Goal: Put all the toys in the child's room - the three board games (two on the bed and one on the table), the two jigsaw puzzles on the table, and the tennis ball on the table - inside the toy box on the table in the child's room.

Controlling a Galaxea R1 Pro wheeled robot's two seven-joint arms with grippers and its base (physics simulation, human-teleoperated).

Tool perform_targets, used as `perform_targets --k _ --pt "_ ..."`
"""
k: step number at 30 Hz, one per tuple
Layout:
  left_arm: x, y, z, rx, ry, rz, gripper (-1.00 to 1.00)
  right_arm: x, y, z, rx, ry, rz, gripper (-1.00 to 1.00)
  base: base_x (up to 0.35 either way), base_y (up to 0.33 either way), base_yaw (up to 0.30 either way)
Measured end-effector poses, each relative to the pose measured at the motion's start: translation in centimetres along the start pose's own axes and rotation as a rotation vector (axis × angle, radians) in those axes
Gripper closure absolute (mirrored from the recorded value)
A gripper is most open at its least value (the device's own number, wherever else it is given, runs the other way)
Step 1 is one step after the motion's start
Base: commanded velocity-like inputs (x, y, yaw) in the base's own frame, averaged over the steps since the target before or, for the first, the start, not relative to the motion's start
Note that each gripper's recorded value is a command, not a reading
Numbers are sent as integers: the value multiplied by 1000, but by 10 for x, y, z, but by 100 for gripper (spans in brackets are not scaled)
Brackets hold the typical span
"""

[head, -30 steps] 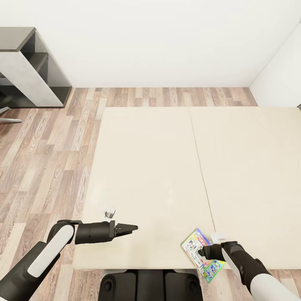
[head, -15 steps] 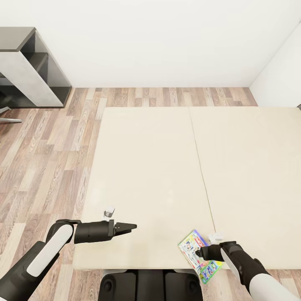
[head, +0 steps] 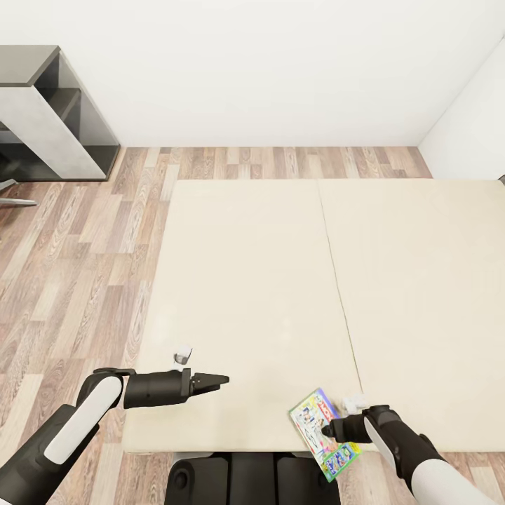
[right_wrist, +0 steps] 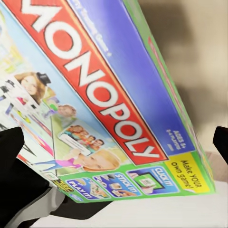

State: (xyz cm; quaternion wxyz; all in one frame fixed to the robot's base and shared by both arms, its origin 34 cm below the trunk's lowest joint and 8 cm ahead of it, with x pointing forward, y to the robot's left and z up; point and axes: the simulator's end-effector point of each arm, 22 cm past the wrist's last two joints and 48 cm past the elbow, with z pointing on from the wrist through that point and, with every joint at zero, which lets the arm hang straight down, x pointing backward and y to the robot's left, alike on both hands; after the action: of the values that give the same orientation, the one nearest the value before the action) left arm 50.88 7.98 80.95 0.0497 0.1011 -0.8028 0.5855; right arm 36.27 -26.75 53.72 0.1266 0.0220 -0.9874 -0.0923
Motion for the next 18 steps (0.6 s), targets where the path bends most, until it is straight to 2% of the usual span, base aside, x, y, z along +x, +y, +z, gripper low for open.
perform_targets --k 18 --pt "-3 0 -2 0 -7 1 -100 29 -6 7 14 69 19 -100 0 0 0"
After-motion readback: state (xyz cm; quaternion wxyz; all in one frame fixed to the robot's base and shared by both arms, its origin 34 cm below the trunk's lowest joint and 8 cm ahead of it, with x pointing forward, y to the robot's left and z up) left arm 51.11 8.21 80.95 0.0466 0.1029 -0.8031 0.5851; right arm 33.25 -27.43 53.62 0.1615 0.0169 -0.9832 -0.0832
